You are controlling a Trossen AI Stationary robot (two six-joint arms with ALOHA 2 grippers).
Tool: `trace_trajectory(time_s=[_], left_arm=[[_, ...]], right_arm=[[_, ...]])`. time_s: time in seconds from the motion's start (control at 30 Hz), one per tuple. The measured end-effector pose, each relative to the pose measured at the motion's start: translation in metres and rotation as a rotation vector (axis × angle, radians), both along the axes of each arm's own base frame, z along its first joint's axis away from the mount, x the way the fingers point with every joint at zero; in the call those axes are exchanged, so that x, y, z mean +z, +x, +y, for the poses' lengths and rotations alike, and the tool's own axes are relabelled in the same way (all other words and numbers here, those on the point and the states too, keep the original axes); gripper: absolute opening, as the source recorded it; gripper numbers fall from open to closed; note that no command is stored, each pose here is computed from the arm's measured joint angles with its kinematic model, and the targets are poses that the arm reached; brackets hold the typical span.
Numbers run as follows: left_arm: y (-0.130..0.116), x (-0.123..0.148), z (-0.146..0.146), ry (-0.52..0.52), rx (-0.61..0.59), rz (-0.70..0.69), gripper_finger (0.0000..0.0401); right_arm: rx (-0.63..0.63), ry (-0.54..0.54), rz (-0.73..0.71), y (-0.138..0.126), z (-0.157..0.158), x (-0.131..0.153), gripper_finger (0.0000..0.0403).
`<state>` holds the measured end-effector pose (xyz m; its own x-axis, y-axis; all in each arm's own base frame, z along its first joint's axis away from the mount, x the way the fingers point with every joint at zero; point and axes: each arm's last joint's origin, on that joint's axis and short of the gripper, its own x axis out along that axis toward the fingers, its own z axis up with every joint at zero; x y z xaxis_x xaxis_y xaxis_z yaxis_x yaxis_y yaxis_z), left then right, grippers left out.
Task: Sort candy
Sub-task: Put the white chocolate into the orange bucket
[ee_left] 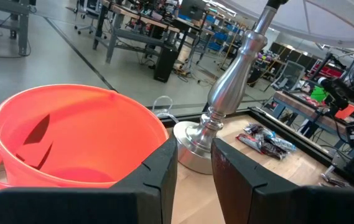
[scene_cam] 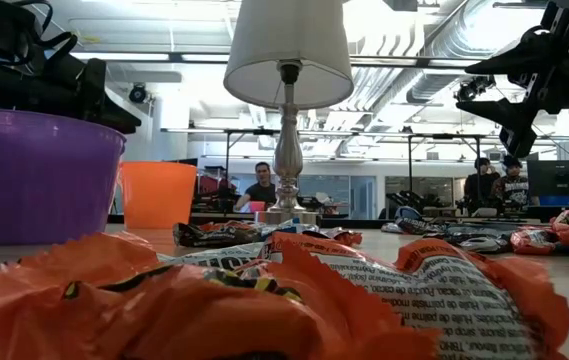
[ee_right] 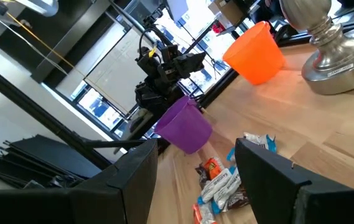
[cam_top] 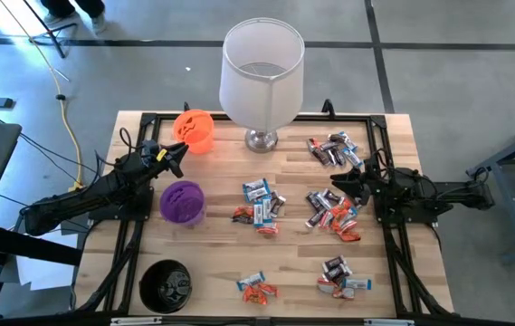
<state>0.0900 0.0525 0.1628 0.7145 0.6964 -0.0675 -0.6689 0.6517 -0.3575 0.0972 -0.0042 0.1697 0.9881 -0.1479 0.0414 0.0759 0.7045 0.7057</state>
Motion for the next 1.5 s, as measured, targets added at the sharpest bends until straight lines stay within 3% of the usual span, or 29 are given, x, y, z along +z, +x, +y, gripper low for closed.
trace_trajectory(time_s=[1.37,1.5], left_arm=[[0.0000,0.0000,0.0000,0.000,0.000,0.000,0.0085],[0.0000,-0.0001,0.0000,-0.045,0.004,-0.044,0.0085]], right_arm=[[-0.004,0.000,0.000,0.0000,-0.0001,0.0001,0.0211],[-0.003,0.000,-0.001,0.0000,-0.0001,0.0001,0.0211]])
